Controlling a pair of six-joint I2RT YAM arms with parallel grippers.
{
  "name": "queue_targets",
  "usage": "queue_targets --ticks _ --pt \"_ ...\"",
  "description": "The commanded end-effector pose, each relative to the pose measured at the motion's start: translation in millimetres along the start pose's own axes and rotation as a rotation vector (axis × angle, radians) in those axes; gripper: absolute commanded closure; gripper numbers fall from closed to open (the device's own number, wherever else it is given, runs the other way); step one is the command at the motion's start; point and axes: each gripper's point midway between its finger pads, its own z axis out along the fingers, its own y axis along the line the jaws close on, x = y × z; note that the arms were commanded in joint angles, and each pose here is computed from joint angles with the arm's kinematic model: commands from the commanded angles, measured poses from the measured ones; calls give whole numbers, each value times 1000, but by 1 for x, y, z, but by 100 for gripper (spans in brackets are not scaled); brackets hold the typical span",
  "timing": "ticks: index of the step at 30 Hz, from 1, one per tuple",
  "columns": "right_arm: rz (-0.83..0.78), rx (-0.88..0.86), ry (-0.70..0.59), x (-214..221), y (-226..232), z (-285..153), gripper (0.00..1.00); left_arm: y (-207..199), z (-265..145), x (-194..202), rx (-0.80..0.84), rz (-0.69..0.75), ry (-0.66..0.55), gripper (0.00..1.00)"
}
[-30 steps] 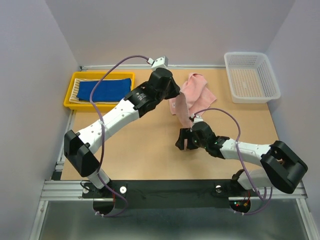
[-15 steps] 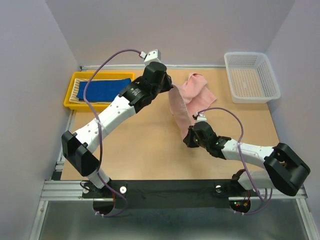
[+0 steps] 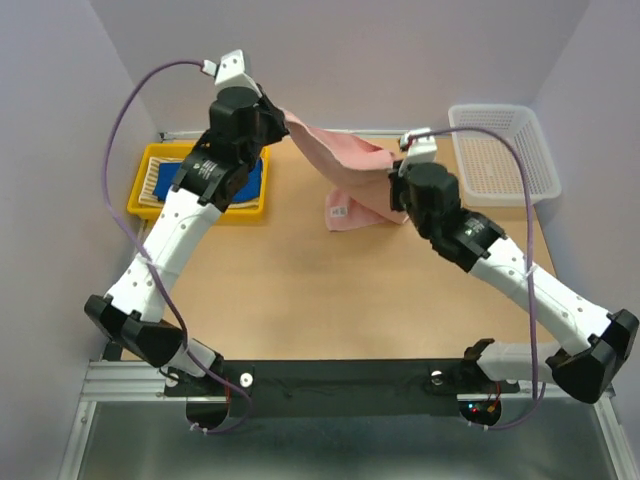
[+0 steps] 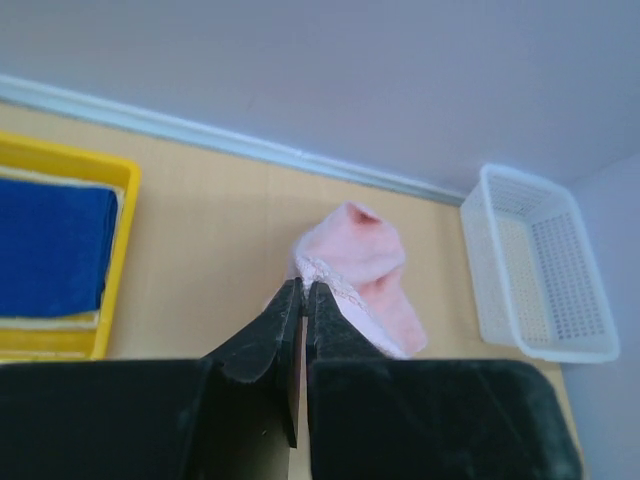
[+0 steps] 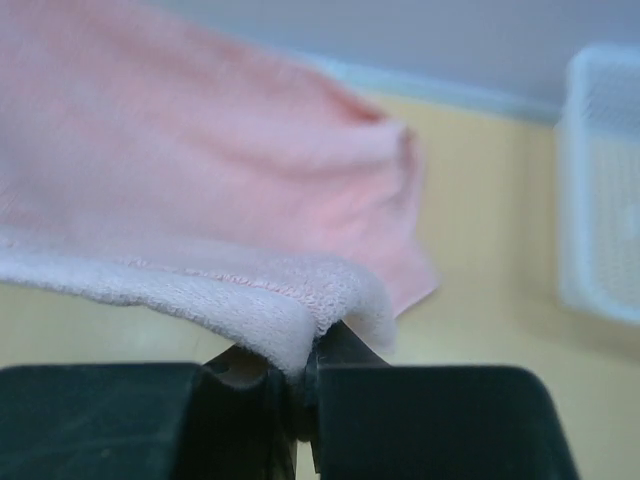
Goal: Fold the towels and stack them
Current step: Flatten out the crumpled towel
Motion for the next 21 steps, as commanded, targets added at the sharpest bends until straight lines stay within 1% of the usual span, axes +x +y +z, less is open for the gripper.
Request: queue_targets --ticks 1,2,4,5,6,8,9,10,11,12,13,14,15,16,17,19,20,21 --pt "-120 243 -241 -139 -64 -30 100 -39 -78 -133 158 8 -343 100" --pt "-79 265 -339 -187 -72 -52 100 -45 -95 -155 186 0 -397 100" --pt "-109 287 -391 -219 -77 -63 100 -54 -124 -180 252 19 -471 100" --pt "-101 289 -432 -238 -80 -75 99 -58 -139 -191 283 21 -502 100" --pt "-80 267 -503 -264 -83 -97 100 -64 -168 -206 347 25 -554 100" --pt "-79 234 -579 -287 -86 -124 100 -66 -196 -215 402 51 -603 100" --pt "-94 177 -619 -297 -80 -135 100 -67 -212 -220 431 56 -628 100" --pt "-92 150 -675 -307 -85 -161 100 -66 -249 -232 488 62 -697 100" --pt "-104 118 -703 -311 -83 -172 99 -65 -261 -233 507 71 -715 100" --pt "-129 51 -737 -314 -75 -183 99 -63 -291 -240 553 79 -761 100" --pt "-128 13 -768 -317 -73 -197 100 -63 -304 -242 575 88 -778 100" --pt "-117 -19 -816 -321 -77 -222 100 -62 -315 -243 593 98 -792 100" --pt "-138 -99 -850 -322 -68 -236 100 -65 -337 -244 651 118 -813 100" --pt "-126 -137 -878 -323 -66 -250 99 -67 -347 -244 678 123 -821 100" --pt "-128 -191 -923 -324 -65 -273 99 -68 -360 -246 706 128 -837 100" --pt "-121 -251 -959 -324 -64 -296 100 -70 -382 -247 767 128 -852 100" --pt "-119 -255 -950 -322 -63 -295 99 -70 -385 -246 776 127 -851 100" --pt "-114 -280 -968 -323 -63 -306 100 -70 -393 -247 794 124 -860 100"
